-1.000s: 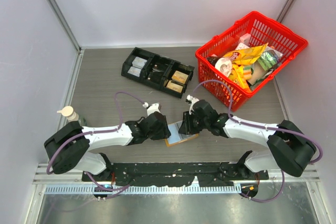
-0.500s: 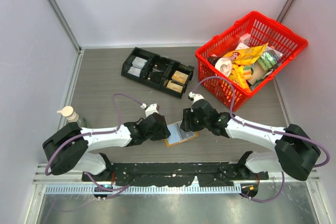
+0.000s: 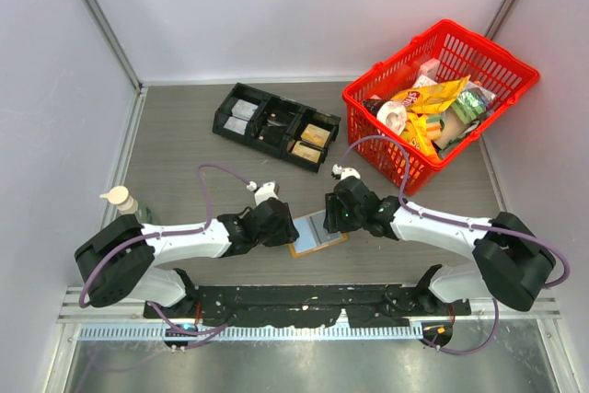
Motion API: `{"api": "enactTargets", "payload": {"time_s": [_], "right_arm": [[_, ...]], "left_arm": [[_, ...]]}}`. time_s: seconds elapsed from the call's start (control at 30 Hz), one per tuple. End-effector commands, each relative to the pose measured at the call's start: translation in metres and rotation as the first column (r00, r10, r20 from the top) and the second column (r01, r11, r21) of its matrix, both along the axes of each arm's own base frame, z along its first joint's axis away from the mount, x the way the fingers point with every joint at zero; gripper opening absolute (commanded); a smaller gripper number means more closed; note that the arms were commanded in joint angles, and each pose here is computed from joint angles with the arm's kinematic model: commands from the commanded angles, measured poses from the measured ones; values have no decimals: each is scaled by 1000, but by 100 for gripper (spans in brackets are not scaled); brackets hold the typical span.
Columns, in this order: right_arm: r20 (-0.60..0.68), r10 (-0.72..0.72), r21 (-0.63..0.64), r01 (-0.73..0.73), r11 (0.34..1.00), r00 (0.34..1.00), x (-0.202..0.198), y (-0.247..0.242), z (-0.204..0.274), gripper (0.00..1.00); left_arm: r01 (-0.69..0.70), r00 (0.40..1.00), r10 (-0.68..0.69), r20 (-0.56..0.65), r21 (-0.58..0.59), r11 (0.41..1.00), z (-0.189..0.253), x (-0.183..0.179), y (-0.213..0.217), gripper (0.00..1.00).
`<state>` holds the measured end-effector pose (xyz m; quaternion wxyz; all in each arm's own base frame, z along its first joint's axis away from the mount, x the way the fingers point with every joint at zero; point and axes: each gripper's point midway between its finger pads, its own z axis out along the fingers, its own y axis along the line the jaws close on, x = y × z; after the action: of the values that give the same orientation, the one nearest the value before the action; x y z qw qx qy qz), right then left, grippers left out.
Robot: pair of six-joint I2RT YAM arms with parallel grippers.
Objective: Take the credit cards out of the card holder
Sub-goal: Remove the credit card from the card holder.
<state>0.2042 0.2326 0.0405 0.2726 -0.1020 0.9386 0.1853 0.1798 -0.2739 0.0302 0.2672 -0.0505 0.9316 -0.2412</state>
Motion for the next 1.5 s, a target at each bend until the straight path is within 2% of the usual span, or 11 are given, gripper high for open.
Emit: {"api": "enactTargets", "payload": {"time_s": [0.0, 0.4, 0.7, 1.17, 1.27, 1.47], "right_arm": [[39, 19, 49, -21, 999, 999, 10, 15, 14, 45], [17, 26, 25, -27, 999, 1000, 7, 13, 4, 43], [2, 79, 100, -79, 992, 997, 1, 27, 14, 37], [-11, 121, 161, -118, 980, 993, -4, 41, 19, 37], [-6, 143, 187, -140, 972, 990, -6, 47, 28, 41], [19, 163, 218, -163, 962, 986, -7, 56, 47, 59]], "left_arm": [[3, 1000, -2, -17, 24, 1000, -7, -5, 3, 45], [7, 1000, -6, -18, 25, 1000, -7, -4, 1, 45], [11, 1000, -10, -22, 23, 1000, -8, -5, 0, 45], [13, 1000, -13, -20, 18, 1000, -8, -6, -2, 45], [12, 1000, -12, -21, 17, 1000, -8, -6, -2, 45], [14, 1000, -14, -21, 16, 1000, -9, -6, -3, 46]]}}
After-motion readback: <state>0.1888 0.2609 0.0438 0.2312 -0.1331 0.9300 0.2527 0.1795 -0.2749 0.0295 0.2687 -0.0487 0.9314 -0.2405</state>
